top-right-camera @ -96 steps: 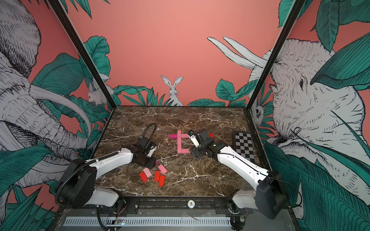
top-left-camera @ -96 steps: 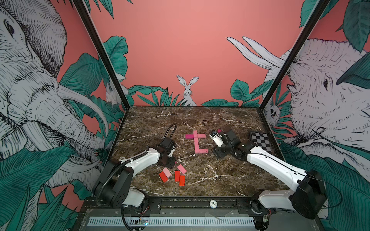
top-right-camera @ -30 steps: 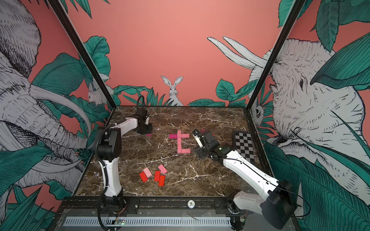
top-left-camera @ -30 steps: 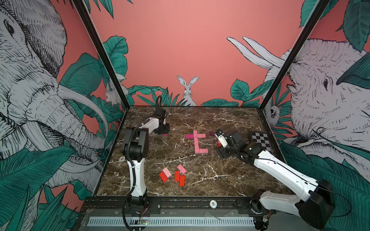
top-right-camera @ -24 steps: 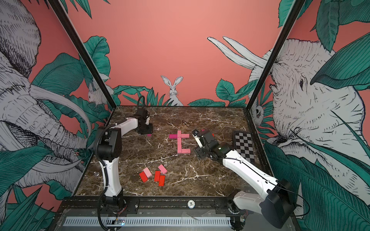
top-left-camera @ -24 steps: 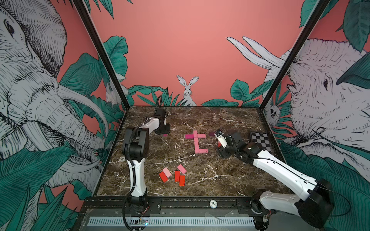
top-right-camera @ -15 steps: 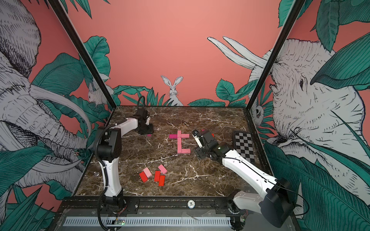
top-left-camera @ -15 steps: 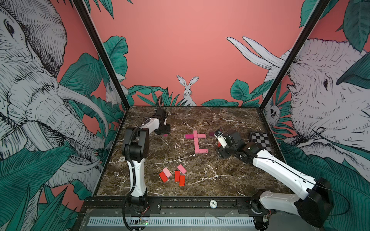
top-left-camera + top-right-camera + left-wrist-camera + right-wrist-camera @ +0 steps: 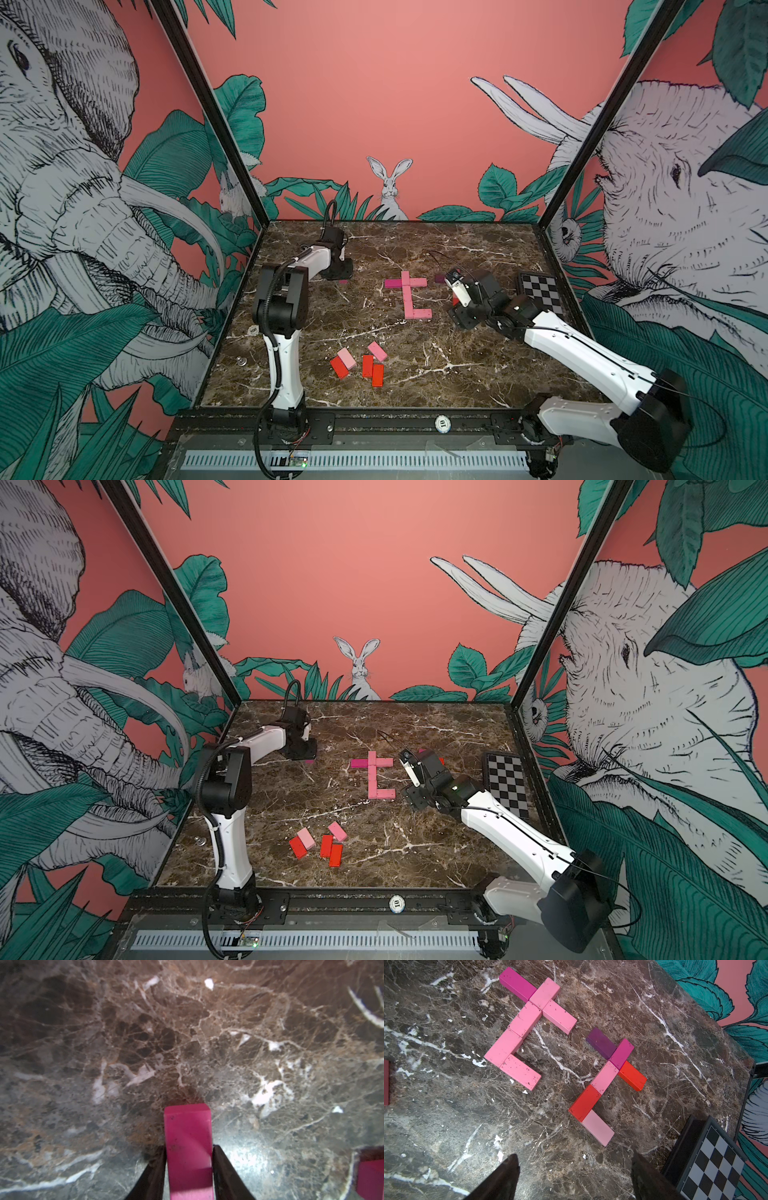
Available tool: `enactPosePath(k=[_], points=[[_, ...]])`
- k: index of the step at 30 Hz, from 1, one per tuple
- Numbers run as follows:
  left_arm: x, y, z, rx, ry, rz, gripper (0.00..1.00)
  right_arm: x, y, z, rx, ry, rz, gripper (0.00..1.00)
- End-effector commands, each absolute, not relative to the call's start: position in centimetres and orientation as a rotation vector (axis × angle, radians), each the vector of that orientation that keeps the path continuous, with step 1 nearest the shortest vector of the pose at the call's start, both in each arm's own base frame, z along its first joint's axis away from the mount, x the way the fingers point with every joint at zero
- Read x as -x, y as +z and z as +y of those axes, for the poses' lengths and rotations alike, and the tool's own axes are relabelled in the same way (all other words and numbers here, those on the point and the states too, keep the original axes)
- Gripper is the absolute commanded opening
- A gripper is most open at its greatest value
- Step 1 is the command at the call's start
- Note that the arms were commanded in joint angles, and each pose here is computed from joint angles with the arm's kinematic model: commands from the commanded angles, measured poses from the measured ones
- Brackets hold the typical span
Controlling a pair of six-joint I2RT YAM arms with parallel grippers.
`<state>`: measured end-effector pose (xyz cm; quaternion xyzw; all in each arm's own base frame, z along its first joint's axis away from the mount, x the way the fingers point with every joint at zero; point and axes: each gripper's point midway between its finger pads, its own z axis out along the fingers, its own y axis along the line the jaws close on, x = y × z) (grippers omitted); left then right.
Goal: Assemble the letter t with building blocks
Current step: Place the building block at the center of the board.
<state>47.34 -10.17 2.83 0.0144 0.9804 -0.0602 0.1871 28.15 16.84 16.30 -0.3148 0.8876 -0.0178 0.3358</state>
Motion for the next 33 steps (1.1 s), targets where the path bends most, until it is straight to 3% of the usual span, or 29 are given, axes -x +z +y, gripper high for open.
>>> enactPosePath(k=[1, 19, 33], points=[[-45.3, 2.7, -9.5, -0.033, -0.139, 2.816, 0.39, -28.3, 16.7, 16.5, 0.786, -0.057, 2.314, 0.83], [-43.8, 2.7, -9.7, -0.021, -0.179, 2.823, 0.37, -28.4, 16.6, 16.4, 0.781, -0.060, 2.318, 0.83], [-43.9, 3.0, -10.3, -0.035, -0.225, 2.817, 0.43, -28.4, 16.6, 16.4, 0.781, -0.062, 2.318, 0.83]])
